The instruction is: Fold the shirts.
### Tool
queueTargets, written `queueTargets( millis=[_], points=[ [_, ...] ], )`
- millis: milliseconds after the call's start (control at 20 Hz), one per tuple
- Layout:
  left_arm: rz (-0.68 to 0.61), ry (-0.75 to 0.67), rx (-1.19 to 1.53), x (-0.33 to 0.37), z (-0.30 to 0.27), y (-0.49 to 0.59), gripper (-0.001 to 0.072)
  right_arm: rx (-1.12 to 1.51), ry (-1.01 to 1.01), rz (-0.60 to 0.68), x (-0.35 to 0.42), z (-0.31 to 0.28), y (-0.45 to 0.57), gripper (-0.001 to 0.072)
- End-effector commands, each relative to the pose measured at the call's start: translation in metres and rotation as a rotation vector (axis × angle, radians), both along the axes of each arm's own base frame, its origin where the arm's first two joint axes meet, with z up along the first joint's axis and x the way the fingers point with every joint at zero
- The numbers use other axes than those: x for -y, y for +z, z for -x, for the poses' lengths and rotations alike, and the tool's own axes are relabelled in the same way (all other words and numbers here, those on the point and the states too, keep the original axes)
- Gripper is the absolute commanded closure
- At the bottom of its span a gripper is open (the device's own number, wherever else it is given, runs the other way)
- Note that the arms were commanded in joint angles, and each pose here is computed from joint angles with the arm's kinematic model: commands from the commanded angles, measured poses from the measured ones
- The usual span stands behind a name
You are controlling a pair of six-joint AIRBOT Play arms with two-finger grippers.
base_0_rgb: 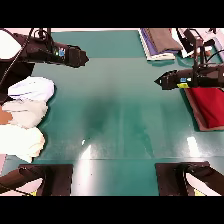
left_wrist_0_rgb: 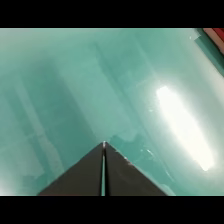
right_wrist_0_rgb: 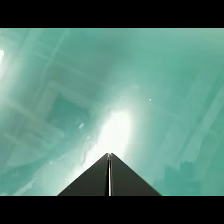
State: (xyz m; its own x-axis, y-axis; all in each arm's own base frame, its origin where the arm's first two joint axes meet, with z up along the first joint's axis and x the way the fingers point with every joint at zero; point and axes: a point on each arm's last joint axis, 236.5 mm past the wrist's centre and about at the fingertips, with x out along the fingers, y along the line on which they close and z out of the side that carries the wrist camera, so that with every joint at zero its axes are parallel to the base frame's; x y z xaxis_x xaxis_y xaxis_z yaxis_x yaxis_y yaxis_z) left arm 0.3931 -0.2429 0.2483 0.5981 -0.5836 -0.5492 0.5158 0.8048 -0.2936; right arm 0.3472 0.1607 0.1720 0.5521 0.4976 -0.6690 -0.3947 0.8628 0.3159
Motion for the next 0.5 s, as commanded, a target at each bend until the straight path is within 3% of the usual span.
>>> queueTargets(
  millis=[0, 450],
  points=[
    [0.002, 0.001, 0.004, 0.0, 0.0, 0.001, 0.0679, 0.076, -0.018, -0.023, 0.0, -0.004, 0.019, 0.069],
    [0.044, 0.028, 0.071, 0.001, -0.012, 0.017, 0.0679, 0.116, -0.028, -0.034, 0.001, -0.004, 0.031, 0.0689]
  ],
)
